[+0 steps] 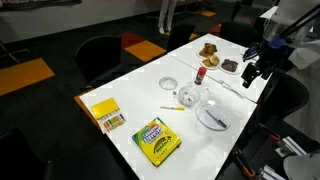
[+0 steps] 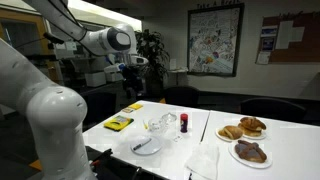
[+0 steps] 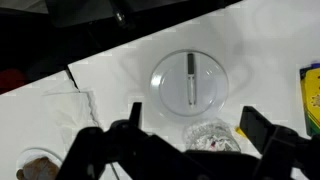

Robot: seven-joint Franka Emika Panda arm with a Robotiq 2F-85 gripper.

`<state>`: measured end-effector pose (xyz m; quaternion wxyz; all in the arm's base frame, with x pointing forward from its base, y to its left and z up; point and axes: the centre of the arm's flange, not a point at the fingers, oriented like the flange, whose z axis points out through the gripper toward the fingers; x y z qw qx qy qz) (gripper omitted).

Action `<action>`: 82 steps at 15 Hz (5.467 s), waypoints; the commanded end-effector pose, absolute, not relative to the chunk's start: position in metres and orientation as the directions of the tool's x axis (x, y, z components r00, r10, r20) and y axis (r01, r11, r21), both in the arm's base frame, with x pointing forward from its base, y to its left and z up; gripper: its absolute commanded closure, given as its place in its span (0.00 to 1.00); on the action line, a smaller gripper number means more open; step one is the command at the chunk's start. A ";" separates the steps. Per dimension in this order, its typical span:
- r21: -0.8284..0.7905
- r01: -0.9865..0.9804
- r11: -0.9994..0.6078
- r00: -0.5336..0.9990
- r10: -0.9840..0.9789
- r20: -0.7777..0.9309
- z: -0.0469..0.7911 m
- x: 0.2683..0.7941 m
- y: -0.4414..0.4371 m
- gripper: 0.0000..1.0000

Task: Put one white sachet in the glass container.

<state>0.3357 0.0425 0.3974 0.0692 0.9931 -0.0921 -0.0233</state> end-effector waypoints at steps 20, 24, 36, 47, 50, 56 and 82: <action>0.142 -0.180 -0.973 0.982 -0.186 -0.033 0.397 0.336 0.042 0.00; 0.142 -0.180 -0.973 0.982 -0.186 -0.033 0.397 0.336 0.042 0.00; 0.219 -0.050 -0.974 0.997 -0.037 0.065 0.391 0.360 -0.003 0.00; 0.152 0.312 -0.938 0.856 0.347 0.384 0.337 0.442 -0.075 0.00; 0.043 0.189 -0.981 0.918 0.192 0.346 0.320 0.444 -0.071 0.00; -0.058 -0.020 -0.998 0.969 -0.033 0.244 0.293 0.451 -0.102 0.00; -0.015 -0.073 -0.997 0.997 -0.073 -0.033 0.175 0.511 -0.123 0.00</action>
